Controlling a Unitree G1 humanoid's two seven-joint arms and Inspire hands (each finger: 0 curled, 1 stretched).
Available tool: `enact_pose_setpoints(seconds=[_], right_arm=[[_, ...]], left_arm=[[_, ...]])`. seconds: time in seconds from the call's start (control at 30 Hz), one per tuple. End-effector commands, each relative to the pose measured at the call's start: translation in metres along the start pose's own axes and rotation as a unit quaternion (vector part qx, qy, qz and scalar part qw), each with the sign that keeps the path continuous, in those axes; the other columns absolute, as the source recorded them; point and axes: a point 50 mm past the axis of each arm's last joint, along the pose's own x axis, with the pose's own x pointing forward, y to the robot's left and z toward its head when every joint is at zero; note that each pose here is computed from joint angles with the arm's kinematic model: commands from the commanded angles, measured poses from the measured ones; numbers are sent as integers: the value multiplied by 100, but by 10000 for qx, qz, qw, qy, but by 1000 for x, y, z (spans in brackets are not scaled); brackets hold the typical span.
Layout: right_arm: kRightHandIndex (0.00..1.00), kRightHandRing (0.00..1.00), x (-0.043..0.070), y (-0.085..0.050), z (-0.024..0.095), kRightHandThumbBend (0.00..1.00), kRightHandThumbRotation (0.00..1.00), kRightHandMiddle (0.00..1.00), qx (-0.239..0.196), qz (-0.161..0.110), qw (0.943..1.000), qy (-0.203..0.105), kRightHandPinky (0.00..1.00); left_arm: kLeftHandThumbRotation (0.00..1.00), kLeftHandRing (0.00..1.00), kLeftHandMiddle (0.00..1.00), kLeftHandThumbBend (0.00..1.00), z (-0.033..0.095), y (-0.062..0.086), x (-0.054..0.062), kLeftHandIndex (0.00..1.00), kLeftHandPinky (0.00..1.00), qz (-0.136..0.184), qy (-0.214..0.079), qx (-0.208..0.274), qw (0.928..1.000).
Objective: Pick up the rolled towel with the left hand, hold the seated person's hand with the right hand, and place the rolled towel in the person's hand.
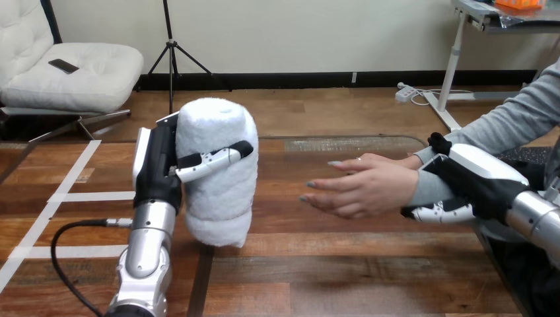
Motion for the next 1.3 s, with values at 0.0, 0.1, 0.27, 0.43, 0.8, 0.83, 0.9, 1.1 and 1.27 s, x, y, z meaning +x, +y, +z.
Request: enact_pose_setpoints(seconds=[0.0,0.1,0.27,0.43,0.8,0.83,0.9,1.1,1.27], right_arm=[[28,20,23,-38,34,47,47,26,51,-664,9958,-623,16],[27,20,24,-38,35,47,47,26,35,-667,9957,-644,16],[28,21,25,-39,37,46,43,27,21,-654,9955,-688,16],[28,20,26,-39,39,46,42,26,46,-634,9954,-716,16],[28,19,29,-39,41,47,46,26,57,-593,9956,-722,15],[28,19,29,-39,41,47,46,26,57,-590,9956,-721,15],[28,19,29,-39,41,47,47,26,64,-582,9958,-708,15],[29,19,30,-39,43,47,47,26,33,-580,9956,-738,15],[28,19,30,-39,44,47,44,26,35,-591,9950,-802,15]], left_arm=[[0,38,39,71,39,-8,31,39,36,6,-684,-185,9975],[0,38,39,71,40,-9,32,39,36,-26,-679,-210,9975],[0,39,40,70,40,-13,33,39,37,-91,-646,-277,9975],[0,39,40,70,41,-16,34,39,37,-139,-625,-268,9976],[0,39,40,70,43,-25,38,39,37,-222,-557,-351,9976],[0,39,40,70,43,-25,38,39,37,-226,-554,-362,9975],[0,39,40,70,43,-27,39,39,37,-242,-534,-402,9975],[0,39,40,70,45,-33,40,39,37,-296,-536,-480,9970],[0,39,40,71,45,-39,41,39,38,-326,-485,-539,9968]])
